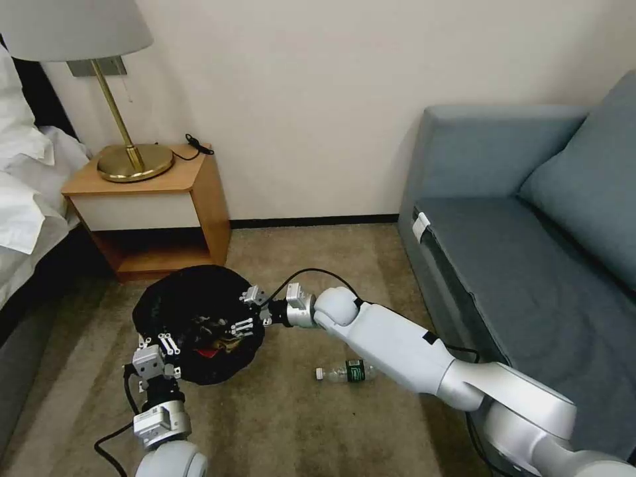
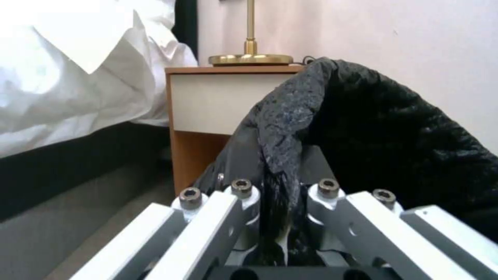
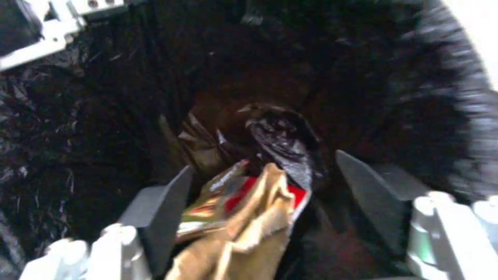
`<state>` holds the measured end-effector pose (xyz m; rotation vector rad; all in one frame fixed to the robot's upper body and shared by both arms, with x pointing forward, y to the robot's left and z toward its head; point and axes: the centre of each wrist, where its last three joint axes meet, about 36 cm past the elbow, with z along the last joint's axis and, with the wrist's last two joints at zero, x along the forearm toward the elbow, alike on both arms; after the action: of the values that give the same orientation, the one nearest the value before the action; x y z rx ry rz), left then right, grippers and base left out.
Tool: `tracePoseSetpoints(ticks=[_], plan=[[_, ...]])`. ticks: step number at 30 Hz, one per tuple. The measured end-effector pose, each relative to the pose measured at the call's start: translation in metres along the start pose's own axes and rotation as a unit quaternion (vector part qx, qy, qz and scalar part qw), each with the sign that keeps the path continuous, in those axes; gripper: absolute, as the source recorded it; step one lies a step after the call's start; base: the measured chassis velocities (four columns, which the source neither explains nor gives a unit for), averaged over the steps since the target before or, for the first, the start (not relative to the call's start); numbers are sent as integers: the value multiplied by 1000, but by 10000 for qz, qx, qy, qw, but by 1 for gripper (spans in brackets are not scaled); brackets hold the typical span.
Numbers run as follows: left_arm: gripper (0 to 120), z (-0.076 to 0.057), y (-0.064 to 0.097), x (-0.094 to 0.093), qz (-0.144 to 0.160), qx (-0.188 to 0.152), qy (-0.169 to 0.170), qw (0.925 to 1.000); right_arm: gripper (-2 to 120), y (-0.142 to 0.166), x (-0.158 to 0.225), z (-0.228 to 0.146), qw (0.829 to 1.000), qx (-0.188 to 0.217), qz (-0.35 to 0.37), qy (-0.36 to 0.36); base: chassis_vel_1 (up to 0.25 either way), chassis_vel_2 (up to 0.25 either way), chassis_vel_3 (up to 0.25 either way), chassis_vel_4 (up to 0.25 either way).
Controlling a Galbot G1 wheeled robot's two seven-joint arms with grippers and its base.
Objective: Pick up the trash bin, then pick up the garbage on the floor and place it into the trash bin.
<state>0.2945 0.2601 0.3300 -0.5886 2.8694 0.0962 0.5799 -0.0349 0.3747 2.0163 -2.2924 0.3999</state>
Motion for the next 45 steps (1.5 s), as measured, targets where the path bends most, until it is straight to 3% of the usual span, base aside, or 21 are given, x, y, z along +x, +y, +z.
tracePoseSetpoints(ticks=[5,13,25,28,36,45], plan=[[0,1,11,-4,-52,-111,-24,9999,99,-5,45,2,9996,91,-34,260,0,0,0,0],[0,8,19,-3,-125,-178,-6,9998,100,-12,116,39,9920,160,-159,1240,0,0,0,0],[0,9,20,-2,-128,-185,1,9997,100,-17,130,51,9874,202,-196,1557,0,0,0,0],[0,12,22,0,-128,-223,15,9997,100,-28,160,83,9709,212,-352,2360,0,0,0,0],[0,13,23,1,-123,-241,19,9996,100,-29,165,96,9665,193,-327,2538,0,0,0,0],[0,18,25,2,-51,-330,15,9994,100,-11,178,154,9500,-81,-292,3108,0,0,0,0]])
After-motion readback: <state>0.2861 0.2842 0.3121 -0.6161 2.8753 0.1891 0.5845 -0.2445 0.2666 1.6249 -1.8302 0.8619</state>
